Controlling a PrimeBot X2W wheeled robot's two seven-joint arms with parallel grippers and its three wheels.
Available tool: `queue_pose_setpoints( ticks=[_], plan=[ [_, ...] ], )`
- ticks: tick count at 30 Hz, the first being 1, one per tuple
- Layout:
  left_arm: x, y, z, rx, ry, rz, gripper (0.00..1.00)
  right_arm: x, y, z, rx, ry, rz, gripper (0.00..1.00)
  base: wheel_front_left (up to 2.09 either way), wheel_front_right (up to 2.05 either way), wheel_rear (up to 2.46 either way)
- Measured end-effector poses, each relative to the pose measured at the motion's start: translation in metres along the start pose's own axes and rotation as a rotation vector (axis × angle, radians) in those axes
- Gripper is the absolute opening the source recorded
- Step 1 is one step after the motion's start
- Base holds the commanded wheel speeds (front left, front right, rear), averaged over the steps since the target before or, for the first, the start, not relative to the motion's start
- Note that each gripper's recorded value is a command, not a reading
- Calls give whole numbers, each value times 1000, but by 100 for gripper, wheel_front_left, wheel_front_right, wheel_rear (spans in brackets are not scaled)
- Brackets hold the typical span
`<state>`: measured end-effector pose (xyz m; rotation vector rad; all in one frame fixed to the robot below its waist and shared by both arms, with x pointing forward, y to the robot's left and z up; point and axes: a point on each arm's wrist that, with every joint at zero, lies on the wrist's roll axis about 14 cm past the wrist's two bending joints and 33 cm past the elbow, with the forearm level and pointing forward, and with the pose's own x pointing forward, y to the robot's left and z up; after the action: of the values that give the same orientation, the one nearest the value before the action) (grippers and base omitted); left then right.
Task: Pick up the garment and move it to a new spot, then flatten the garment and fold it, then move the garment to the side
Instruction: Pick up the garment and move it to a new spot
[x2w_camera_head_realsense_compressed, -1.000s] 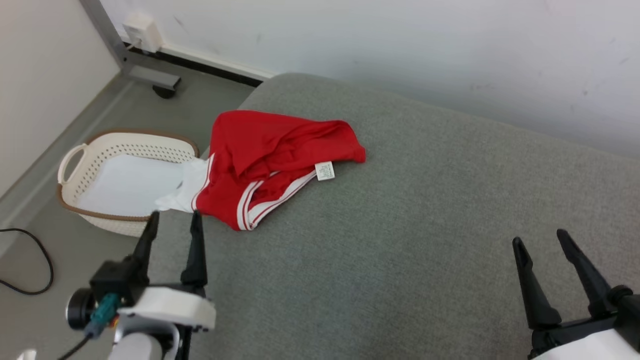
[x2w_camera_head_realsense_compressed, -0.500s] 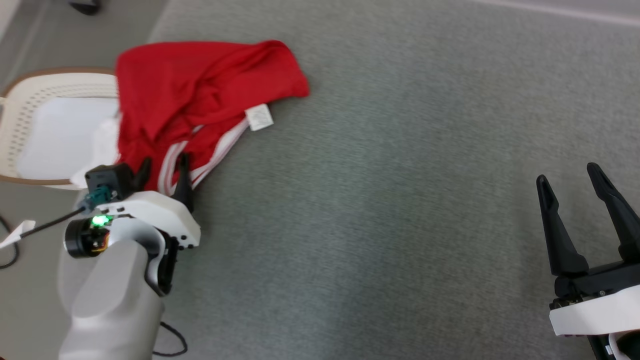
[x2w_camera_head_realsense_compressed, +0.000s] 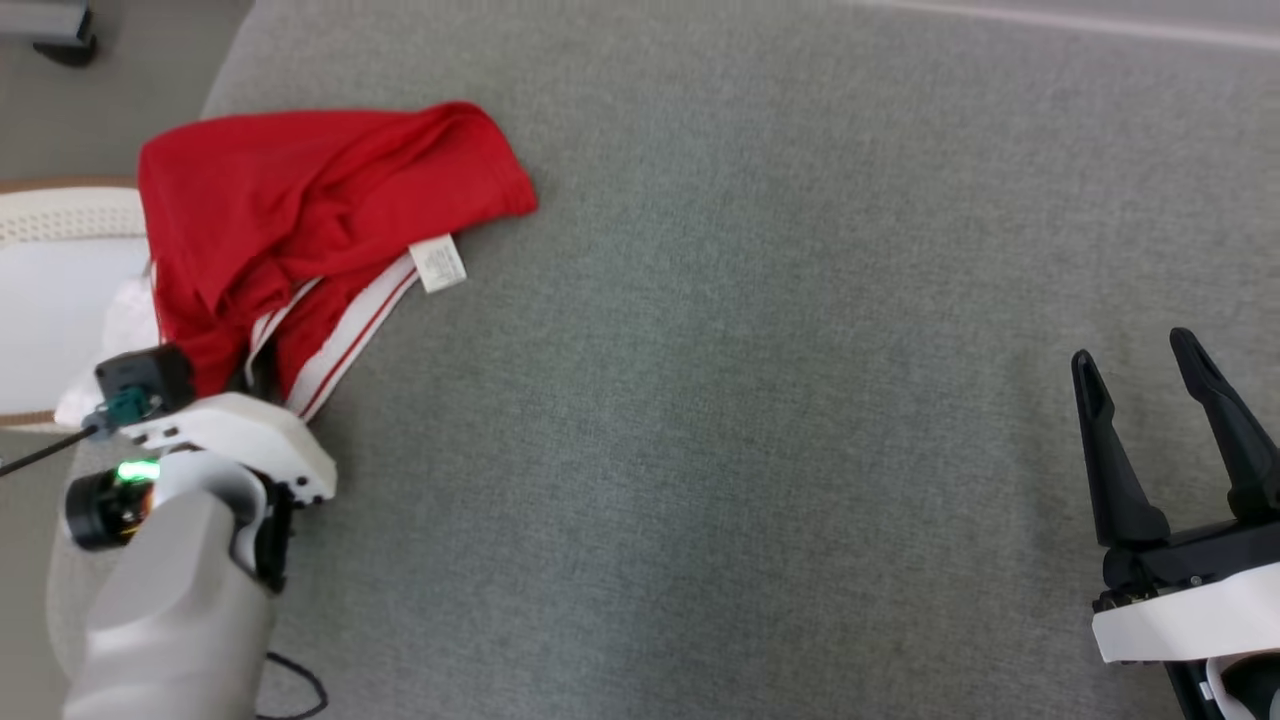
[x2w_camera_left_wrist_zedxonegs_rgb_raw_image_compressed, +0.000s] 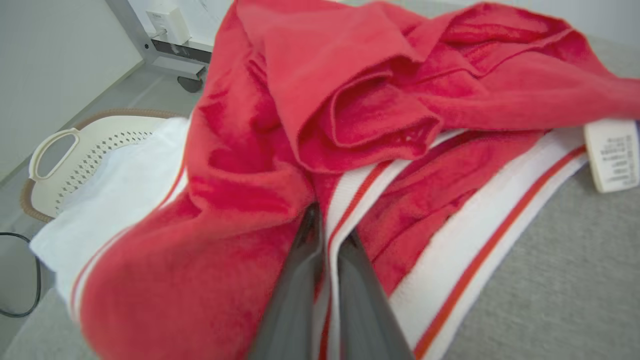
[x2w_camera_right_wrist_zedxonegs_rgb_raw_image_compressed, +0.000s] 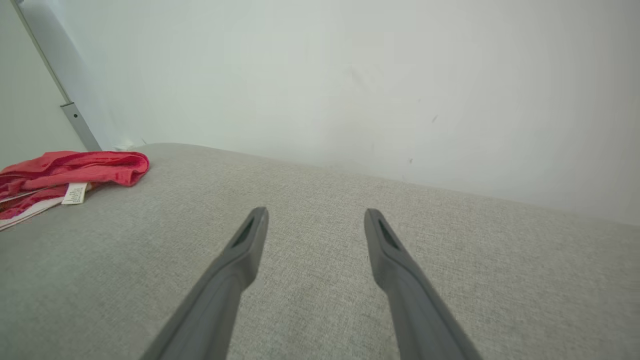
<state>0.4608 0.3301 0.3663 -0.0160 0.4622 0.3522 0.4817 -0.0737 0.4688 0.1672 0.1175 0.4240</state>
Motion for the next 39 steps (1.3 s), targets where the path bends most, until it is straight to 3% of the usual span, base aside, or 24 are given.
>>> queue_pose_setpoints(
  ticks=[6, 12, 20, 27, 39],
  plan=[
    [-19, 15, 71, -27, -242, 23, 0, -15, 4, 27, -16, -66, -17, 100, 0, 0, 0],
    [-69, 20, 125, -45, -479, 25, 0, -44, 11, 45, -16, -97, -45, 100, 0, 0, 0],
    [-135, -15, 143, -66, -633, -83, 0, -88, 16, 63, -8, -141, -93, 100, 0, 0, 0],
    [-164, -97, 134, -103, -592, -322, 0, -118, 7, 73, -1, -176, -161, 100, 0, 0, 0],
    [-232, -318, 129, -12, -564, -1033, 0, -143, -33, 68, 33, -186, -308, 100, 0, 0, 0]
  ],
)
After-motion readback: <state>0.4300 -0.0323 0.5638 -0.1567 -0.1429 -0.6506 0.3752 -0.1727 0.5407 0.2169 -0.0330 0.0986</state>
